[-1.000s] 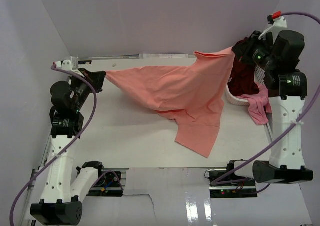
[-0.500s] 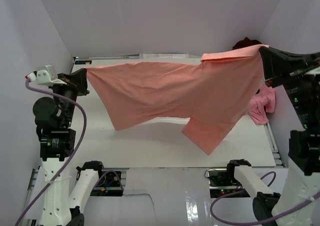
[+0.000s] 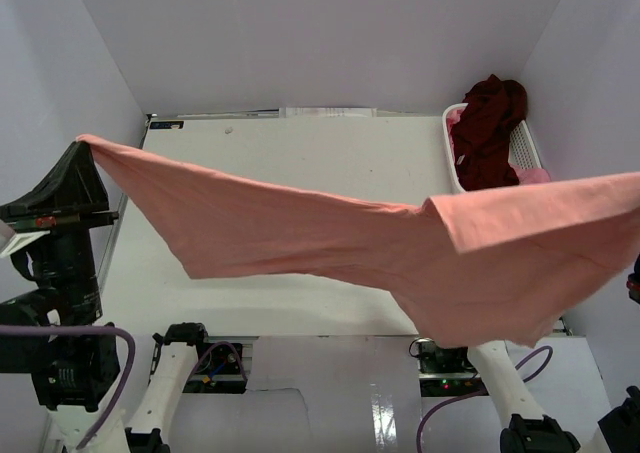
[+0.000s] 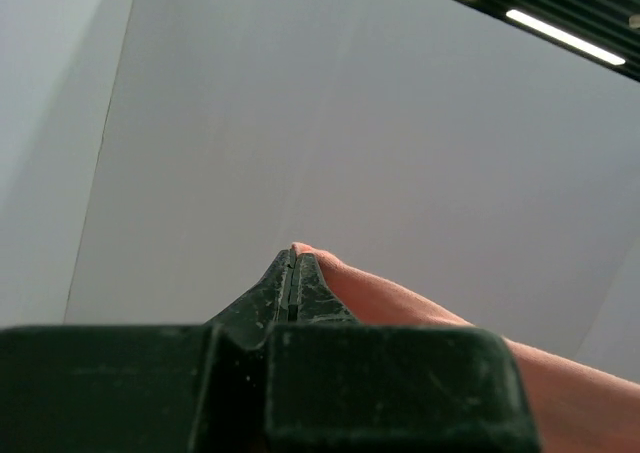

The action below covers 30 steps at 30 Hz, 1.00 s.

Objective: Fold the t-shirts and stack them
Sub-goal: Flatten out the tshirt

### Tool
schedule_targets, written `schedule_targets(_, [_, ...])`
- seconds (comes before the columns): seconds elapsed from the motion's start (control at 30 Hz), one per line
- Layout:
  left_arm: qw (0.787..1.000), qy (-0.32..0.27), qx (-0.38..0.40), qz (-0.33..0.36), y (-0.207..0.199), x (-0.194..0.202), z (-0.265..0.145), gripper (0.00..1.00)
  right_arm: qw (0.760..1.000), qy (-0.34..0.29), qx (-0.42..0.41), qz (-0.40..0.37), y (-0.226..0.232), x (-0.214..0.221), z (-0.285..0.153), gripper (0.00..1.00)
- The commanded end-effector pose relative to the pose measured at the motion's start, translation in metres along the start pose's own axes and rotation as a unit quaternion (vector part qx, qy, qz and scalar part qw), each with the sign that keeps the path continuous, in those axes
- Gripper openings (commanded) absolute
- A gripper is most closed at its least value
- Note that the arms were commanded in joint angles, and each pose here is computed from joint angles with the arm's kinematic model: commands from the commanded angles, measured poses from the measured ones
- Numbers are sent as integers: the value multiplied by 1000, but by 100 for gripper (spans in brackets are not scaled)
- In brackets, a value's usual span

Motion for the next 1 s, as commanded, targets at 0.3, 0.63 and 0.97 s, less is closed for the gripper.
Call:
schedule_targets(0.3, [998,10,-63,18,20,7,-15,0,997,-5,-24,72,6,16,8,8])
schedule_targets(0.63, [981,156,-111,-10,43,137,-38,0,945,197,93,242,-56,201,-26,8])
schedule_targets(0.97, [917,332,-216,-49,71,301,-64,0,789,450,240,342,-117,416,-111,8])
Point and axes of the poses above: each gripper's point midway between its finger pads, its own z axis out along the fingers, its own y axis along the line the jaws close on, x = y × z, the point moved 6 cm from there along -z, back along the fingers, and after that the axes turned 8 degrees about z, right-handed, at the moved point
